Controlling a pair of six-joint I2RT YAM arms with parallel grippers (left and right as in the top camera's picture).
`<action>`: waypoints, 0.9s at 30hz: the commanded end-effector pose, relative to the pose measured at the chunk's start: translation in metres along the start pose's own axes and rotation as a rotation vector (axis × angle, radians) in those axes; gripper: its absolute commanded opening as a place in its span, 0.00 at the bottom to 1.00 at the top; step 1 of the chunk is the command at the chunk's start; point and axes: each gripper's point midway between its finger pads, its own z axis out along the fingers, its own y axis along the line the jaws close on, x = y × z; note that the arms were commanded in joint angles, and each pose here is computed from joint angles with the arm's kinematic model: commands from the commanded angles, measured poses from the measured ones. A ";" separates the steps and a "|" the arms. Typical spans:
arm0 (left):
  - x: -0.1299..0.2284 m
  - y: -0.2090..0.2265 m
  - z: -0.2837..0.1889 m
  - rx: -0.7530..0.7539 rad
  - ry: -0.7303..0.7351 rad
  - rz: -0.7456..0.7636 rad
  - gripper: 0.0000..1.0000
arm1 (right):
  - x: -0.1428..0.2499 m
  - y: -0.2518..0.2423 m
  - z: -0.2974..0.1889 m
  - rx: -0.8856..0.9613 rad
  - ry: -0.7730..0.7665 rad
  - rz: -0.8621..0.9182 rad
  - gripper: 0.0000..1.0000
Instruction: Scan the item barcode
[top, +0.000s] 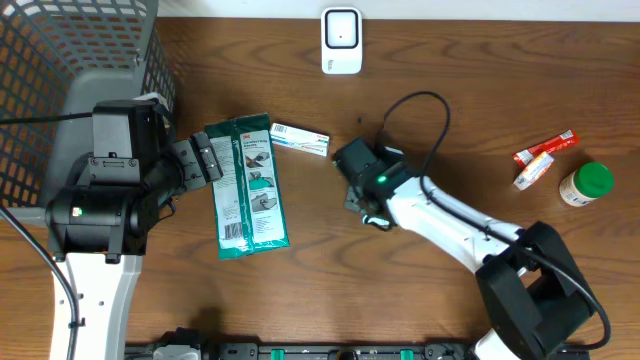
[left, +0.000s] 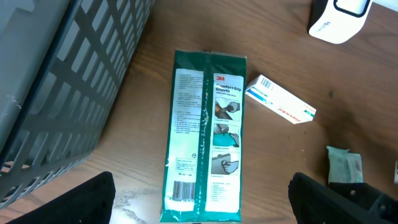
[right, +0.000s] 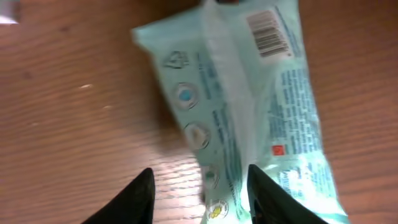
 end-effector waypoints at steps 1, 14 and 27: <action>-0.002 0.001 -0.002 -0.007 -0.009 0.019 0.90 | -0.010 0.003 -0.003 0.046 -0.107 -0.130 0.47; -0.002 0.001 -0.002 -0.007 -0.009 0.019 0.90 | 0.006 -0.001 0.010 0.117 -0.044 -0.233 0.33; -0.002 0.001 -0.002 -0.007 -0.009 0.019 0.90 | -0.018 0.006 -0.047 0.105 -0.091 -0.425 0.01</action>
